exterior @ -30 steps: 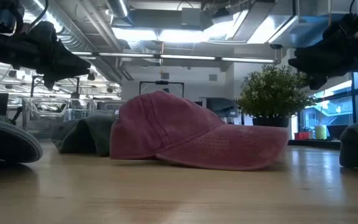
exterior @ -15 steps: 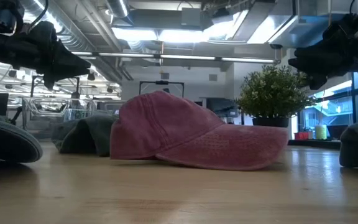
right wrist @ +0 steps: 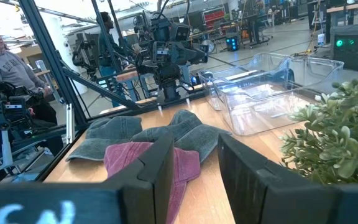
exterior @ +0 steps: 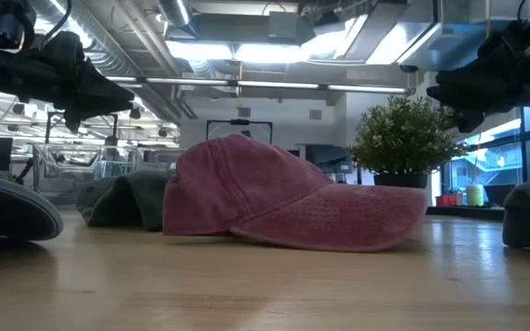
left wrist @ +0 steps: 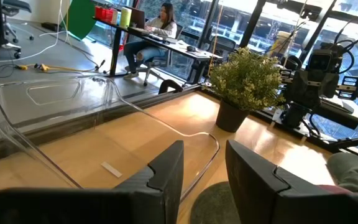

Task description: Pick & Place hat

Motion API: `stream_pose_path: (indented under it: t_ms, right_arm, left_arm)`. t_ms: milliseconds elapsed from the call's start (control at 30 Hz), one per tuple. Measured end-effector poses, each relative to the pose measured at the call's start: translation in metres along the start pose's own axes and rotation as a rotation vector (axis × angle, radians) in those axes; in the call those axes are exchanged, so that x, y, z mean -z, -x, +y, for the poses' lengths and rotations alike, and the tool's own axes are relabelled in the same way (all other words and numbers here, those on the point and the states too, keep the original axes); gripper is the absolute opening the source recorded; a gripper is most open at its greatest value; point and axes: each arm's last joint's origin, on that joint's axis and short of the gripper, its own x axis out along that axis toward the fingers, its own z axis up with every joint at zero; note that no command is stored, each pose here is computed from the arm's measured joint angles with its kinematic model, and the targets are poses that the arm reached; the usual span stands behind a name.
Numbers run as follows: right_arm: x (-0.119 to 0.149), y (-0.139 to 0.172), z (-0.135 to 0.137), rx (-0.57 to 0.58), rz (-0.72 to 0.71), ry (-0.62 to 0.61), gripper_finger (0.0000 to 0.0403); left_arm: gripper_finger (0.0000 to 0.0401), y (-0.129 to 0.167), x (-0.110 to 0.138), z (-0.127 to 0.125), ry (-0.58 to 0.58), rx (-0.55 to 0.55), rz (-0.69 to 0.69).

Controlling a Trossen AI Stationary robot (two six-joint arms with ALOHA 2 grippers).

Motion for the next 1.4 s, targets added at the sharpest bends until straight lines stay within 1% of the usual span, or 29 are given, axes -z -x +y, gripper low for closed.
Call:
stream_pose_path:
  t_ms: [900, 1000, 1133, 1200, 1300, 1400]
  right_arm:
    - [-0.0003, 0.0, 0.0, -0.001, -0.004, -0.005, 0.0126]
    - [-0.0021, 0.0, 0.0005, -0.007, -0.023, -0.065, 0.0126]
    - [-0.0023, 0.0, 0.0005, -0.008, -0.026, -0.22, 0.0126]
    - [-0.0024, 0.0, 0.0005, -0.006, -0.026, -0.234, 0.0126]
    - [-0.0028, 0.0, -0.001, 0.043, -0.046, -0.211, 0.0126]
    - [-0.0037, 0.0004, -0.0043, 0.155, -0.088, -0.211, 0.0126]
  left_arm:
    - [0.0114, 0.0, 0.0, 0.0, 0.0, 0.0, 0.0]
    - [0.0114, -0.0001, 0.0001, 0.0, 0.0, 0.0, 0.001]
    - [0.0114, 0.0, 0.0, 0.0, 0.0, 0.0, 0.0]
    - [0.0114, 0.0, 0.0, 0.0, 0.0, 0.0, 0.0]
    - [0.0114, 0.0, 0.0, 0.0, 0.0, 0.0, 0.0]
    - [0.0114, 0.0, -0.0003, -0.0001, 0.0, 0.0, -0.004]
